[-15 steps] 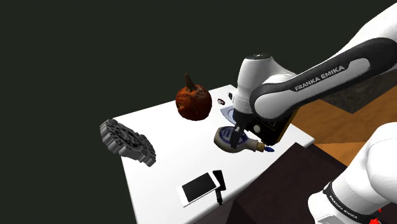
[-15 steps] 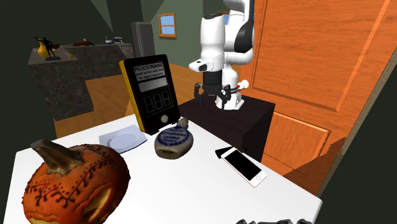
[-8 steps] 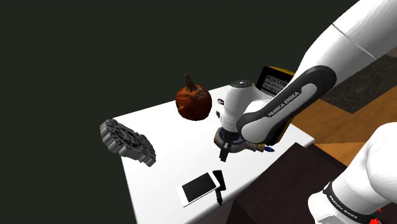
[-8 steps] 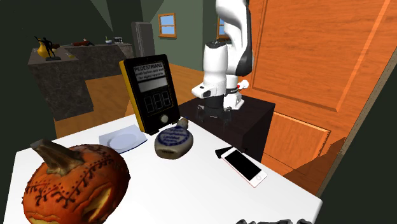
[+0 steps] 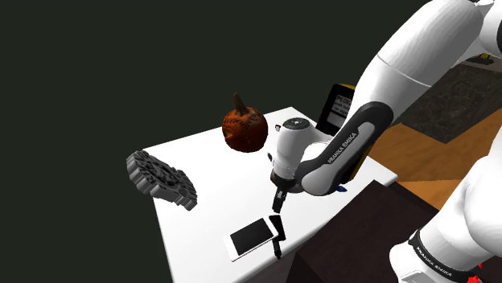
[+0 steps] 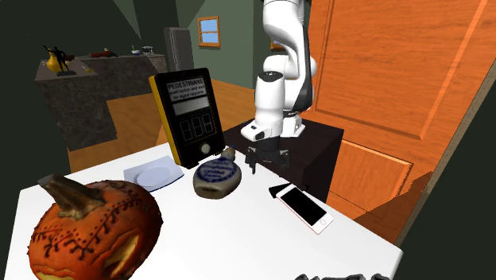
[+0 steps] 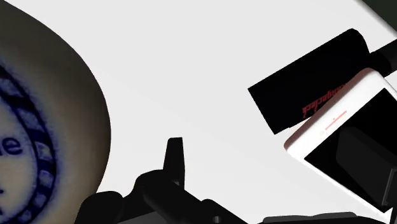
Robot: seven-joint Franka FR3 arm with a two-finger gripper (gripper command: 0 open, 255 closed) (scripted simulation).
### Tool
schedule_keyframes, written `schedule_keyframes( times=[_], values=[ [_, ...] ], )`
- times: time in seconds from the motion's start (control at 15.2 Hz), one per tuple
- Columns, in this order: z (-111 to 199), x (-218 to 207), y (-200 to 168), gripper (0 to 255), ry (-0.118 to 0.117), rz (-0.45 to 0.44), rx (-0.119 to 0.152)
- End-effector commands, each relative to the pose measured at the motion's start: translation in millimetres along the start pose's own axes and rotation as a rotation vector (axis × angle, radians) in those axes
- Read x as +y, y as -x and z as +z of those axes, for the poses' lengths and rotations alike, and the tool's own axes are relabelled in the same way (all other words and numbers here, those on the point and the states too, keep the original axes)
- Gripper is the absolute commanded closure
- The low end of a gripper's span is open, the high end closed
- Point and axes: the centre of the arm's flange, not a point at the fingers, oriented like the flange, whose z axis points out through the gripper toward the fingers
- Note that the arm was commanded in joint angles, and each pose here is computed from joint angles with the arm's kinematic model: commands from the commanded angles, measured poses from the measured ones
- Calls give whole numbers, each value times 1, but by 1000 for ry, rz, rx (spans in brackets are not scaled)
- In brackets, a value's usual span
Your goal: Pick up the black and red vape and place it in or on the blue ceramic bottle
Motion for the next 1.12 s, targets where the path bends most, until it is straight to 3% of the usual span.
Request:
schedule_keyframes(
  times=[0.0,0.53,0.59,1.06],
  values=[
    [13,0,0,0,0,0,1],
    [13,0,0,0,0,0,1],
    [13,0,0,255,0,0,1],
    [13,0,0,255,0,0,1]
  ],
)
